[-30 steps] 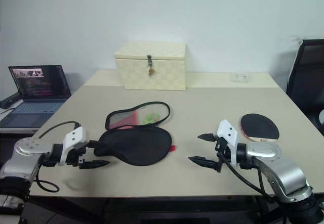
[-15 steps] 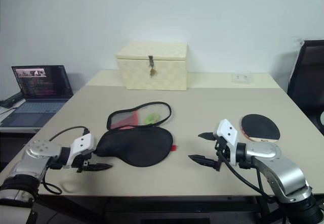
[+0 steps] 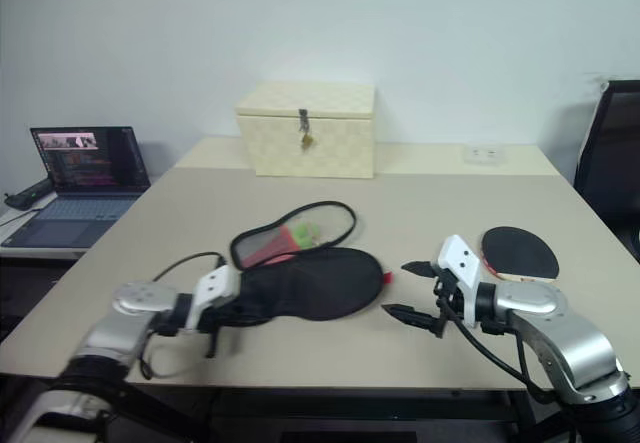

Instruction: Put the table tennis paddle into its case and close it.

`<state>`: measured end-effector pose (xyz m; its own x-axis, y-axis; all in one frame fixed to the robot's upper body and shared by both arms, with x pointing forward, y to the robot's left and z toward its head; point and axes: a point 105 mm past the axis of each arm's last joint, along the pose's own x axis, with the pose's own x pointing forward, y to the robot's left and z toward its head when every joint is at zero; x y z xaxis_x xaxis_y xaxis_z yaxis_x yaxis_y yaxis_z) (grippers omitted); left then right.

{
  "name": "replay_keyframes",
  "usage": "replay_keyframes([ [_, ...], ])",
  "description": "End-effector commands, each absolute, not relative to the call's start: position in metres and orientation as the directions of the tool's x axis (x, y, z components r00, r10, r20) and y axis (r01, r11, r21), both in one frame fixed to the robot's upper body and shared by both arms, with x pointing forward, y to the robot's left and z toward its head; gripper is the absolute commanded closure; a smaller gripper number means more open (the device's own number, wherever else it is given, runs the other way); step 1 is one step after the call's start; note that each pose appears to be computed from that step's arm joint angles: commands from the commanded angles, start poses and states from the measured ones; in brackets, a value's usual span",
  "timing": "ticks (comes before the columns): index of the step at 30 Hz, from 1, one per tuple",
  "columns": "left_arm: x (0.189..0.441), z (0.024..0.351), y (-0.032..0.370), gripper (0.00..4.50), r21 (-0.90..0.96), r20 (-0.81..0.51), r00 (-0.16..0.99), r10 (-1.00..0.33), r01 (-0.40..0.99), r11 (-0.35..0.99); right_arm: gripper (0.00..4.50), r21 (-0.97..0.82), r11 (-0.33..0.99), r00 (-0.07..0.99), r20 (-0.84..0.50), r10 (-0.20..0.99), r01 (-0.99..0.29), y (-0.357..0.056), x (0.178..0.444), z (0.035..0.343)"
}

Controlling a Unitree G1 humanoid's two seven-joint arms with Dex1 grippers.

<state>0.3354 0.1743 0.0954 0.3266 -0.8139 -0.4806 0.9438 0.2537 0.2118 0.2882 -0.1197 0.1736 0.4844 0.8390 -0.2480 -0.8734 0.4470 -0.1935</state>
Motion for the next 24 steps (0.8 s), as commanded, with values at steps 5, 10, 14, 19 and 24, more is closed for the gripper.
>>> replay_keyframes([
  [5, 0.358, 0.105, 0.09, 4.44, 0.18, -0.368, 0.354, -0.86, 0.934, 0.308, 0.0, -0.222, 0.431, 0.479, -0.258, 0.839, -0.875, -0.13, 0.281, 0.181],
  [10, 0.368, 0.108, 0.064, 4.44, 0.141, -0.338, 0.365, -0.867, 0.931, 0.337, 0.0, -0.233, 0.443, 0.495, -0.264, 0.828, -0.865, -0.134, 0.281, 0.184],
  [14, 0.369, 0.107, 0.065, 3.47, 0.122, -0.321, 0.393, -0.862, 0.919, 0.374, 0.0, -0.216, 0.465, 0.51, -0.273, 0.816, -0.859, -0.135, 0.279, 0.18],
  [19, 0.349, 0.125, 0.075, 1.64, 0.044, -0.243, 0.353, -0.903, 0.934, 0.354, 0.0, -0.157, 0.535, 0.557, -0.277, 0.783, -0.83, -0.136, 0.285, 0.175],
  [24, 0.334, 0.136, 0.13, 1.32, 0.002, -0.237, 0.379, -0.895, 0.921, 0.39, 0.0, -0.009, 0.681, 0.648, -0.319, 0.692, -0.732, -0.141, 0.304, 0.157],
])
